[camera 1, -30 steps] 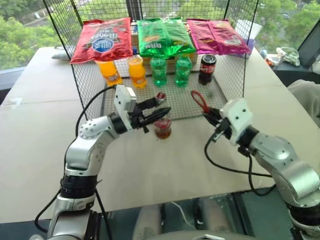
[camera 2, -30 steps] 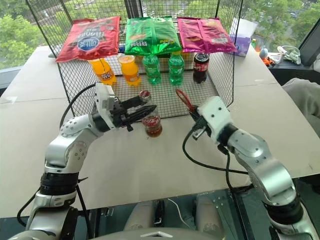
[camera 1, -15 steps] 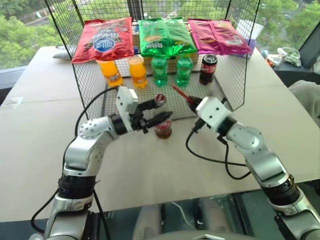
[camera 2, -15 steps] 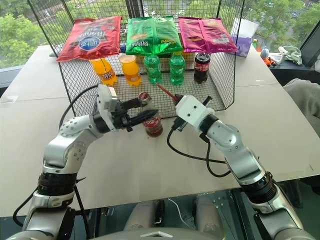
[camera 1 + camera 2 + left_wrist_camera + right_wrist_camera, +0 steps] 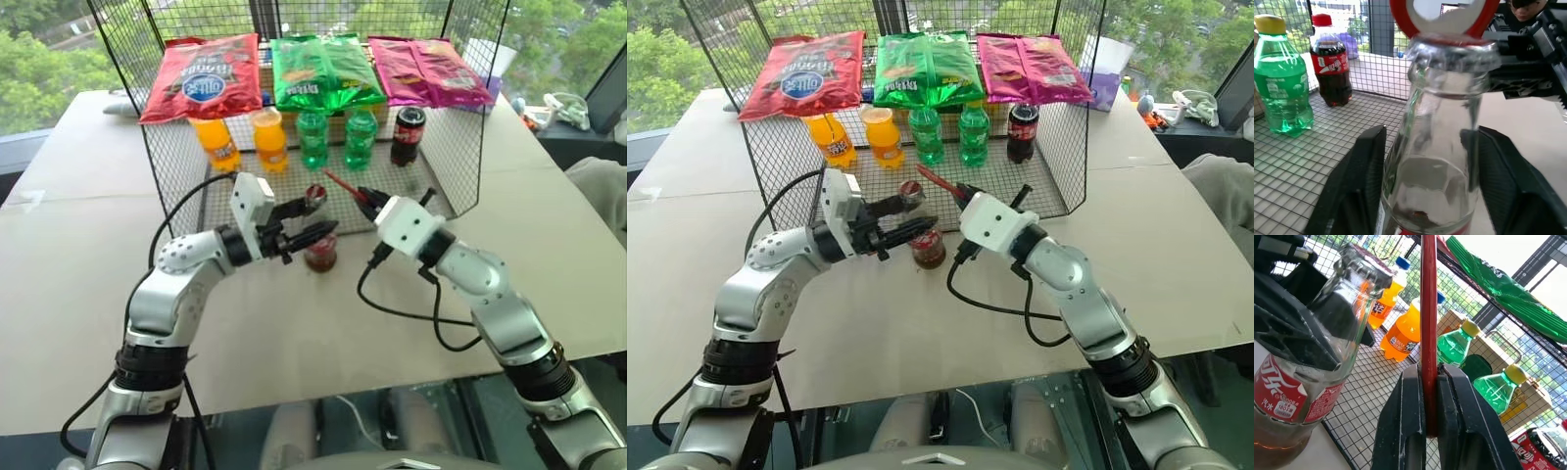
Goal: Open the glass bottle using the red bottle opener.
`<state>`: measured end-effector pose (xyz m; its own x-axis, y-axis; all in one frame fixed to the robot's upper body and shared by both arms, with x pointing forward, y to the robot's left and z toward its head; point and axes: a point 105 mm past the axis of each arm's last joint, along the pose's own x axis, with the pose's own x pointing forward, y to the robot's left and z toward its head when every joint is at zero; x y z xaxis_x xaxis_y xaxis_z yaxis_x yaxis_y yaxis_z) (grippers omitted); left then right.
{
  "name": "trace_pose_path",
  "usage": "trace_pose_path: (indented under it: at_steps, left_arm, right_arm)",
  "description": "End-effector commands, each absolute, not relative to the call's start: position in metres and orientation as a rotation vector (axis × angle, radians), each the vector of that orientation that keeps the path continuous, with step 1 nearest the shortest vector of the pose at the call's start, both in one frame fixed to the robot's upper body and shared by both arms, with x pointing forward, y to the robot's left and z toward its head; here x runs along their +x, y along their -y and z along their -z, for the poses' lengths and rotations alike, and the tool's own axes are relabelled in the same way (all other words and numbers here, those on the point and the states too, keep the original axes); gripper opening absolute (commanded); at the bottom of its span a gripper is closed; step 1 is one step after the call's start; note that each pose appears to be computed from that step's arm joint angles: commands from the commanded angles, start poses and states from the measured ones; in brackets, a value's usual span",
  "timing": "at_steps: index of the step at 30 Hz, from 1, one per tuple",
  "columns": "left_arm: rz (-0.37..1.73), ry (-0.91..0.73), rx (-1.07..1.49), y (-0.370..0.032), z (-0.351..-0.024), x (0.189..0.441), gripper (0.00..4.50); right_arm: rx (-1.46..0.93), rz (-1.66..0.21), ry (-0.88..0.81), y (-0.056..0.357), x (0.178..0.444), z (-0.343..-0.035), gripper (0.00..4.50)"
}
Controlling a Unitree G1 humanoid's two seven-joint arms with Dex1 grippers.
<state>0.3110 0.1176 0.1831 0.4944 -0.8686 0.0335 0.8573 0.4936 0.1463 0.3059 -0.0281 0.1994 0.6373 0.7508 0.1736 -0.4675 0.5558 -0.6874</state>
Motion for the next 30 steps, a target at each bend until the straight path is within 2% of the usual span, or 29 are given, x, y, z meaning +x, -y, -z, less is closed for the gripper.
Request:
trace_pose_path:
  at_steps: [1,12,20,30]
  left_arm:
    - [1.056,0.126,0.139,-0.118,-0.188,0.307,2.69]
    - [1.050,0.113,0.137,-0.121,-0.189,0.304,2.69]
    - [1.038,0.102,0.124,-0.122,-0.193,0.306,2.69]
    - [1.033,0.092,0.109,-0.119,-0.196,0.310,2.69]
  right_arm:
    - [-0.679,-0.756,0.569,0.022,0.299,-0.206,0.00]
    - [-0.782,-0.725,0.649,0.005,0.293,-0.178,0.00]
    - [-0.897,-0.556,0.702,-0.005,0.303,-0.160,0.00]
    - [-0.938,-0.480,0.744,-0.010,0.299,-0.159,0.00]
